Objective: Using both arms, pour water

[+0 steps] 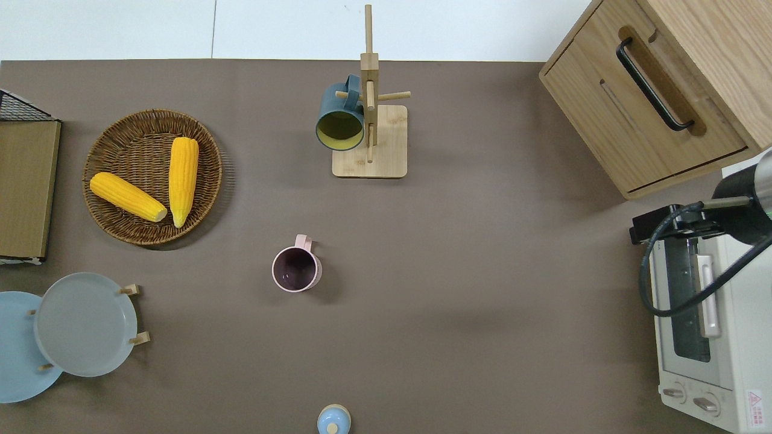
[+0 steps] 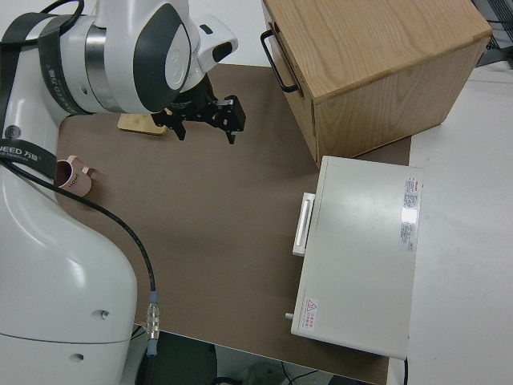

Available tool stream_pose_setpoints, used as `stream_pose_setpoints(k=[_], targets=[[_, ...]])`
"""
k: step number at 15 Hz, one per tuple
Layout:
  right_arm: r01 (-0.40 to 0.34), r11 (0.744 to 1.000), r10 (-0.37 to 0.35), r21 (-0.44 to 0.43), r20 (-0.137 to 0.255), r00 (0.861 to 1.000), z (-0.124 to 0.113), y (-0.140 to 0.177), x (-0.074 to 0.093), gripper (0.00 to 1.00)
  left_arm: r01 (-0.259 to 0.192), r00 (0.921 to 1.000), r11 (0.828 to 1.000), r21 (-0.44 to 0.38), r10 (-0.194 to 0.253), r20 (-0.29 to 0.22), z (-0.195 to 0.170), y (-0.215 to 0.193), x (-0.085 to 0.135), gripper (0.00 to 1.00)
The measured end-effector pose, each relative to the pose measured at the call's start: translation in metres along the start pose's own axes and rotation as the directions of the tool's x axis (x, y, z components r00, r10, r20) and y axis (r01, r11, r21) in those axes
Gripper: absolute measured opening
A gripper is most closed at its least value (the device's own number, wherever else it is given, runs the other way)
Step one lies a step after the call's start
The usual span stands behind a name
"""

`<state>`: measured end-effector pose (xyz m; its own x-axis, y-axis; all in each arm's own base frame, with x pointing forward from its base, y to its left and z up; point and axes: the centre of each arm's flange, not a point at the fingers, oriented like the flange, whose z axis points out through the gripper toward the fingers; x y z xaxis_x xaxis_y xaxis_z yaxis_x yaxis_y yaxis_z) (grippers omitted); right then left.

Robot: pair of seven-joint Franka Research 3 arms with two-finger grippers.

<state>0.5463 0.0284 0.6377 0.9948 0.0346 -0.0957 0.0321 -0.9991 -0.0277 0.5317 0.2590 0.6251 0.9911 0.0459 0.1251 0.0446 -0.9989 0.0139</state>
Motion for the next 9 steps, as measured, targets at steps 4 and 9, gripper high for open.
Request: stream_pose_setpoints(k=[4,9], targets=[[0.000,1.000,0.000,0.000,0.000,1.000,0.000,0.000,0.000,1.00,-0.050,0.9967,0.999,-0.005,0.050,0.064,-0.012,0.073,0.005,1.00],[0.000,1.000,0.000,0.000,0.000,1.000,0.000,0.000,0.000,1.00,-0.082,0.9896,0.996,-0.021,0.084,0.117,-0.016,0.147,0.008,1.00]])
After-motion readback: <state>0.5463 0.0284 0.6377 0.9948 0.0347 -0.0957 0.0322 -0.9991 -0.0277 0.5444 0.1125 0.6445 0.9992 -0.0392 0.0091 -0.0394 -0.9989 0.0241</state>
